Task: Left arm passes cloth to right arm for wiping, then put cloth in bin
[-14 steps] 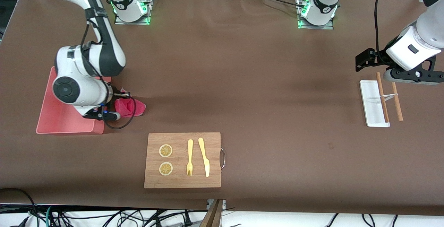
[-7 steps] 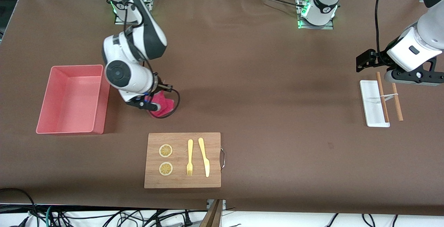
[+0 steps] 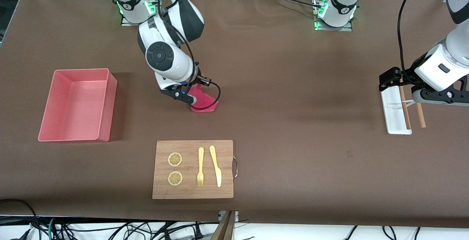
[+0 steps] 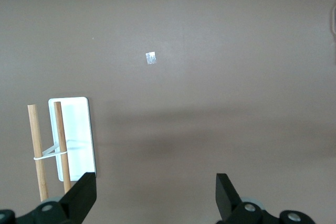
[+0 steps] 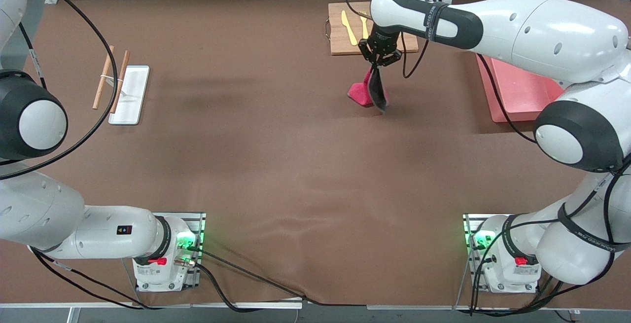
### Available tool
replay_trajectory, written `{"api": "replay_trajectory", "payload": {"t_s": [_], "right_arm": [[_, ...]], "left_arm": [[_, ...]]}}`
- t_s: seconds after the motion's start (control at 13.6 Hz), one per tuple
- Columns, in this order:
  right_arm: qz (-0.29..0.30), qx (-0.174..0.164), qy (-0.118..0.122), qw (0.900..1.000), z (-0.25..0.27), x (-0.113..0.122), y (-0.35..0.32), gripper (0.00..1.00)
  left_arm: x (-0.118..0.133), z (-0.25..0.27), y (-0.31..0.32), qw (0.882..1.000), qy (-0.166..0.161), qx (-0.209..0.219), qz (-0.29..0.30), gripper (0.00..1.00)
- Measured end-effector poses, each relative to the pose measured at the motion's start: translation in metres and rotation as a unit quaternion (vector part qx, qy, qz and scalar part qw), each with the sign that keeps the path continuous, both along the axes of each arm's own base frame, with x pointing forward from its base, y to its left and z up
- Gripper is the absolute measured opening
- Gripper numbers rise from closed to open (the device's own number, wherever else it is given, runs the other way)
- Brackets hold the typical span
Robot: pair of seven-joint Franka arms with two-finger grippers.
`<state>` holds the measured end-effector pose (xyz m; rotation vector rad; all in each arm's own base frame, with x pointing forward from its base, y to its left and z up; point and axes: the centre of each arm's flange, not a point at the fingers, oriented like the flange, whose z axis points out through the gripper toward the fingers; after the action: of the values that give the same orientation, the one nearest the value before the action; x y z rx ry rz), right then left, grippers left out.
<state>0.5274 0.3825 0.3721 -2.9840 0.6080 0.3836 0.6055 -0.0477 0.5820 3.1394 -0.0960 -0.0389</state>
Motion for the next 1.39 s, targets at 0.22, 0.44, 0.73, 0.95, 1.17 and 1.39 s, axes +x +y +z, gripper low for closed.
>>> {"api": "replay_trajectory", "payload": {"t_s": [0.22,0.44,0.73,0.95,1.17,1.39], "right_arm": [[-0.005,-0.003,0.002,1.000,0.004,0.008,-0.012,0.02],[0.018,-0.002,0.023,1.000,-0.002,0.032,-0.066,0.02],[0.082,0.015,0.035,0.996,-0.021,0.066,-0.187,0.02],[0.135,0.025,0.035,0.990,-0.041,0.071,-0.261,0.02],[0.189,0.036,0.021,0.981,-0.047,0.072,-0.331,0.02],[0.229,0.049,0.008,0.972,-0.035,0.072,-0.389,0.02]], "left_arm": [[0.000,0.001,0.000,1.000,-0.001,0.000,0.000,1.00],[0.000,0.001,0.002,1.000,-0.001,0.000,0.002,1.00],[0.000,0.001,0.003,1.000,-0.001,0.000,0.002,1.00],[0.000,0.001,0.003,1.000,-0.001,0.000,0.003,1.00],[0.000,0.001,0.003,1.000,-0.001,0.000,0.003,1.00],[0.000,0.001,0.003,1.000,-0.001,0.000,0.003,1.00]]}}
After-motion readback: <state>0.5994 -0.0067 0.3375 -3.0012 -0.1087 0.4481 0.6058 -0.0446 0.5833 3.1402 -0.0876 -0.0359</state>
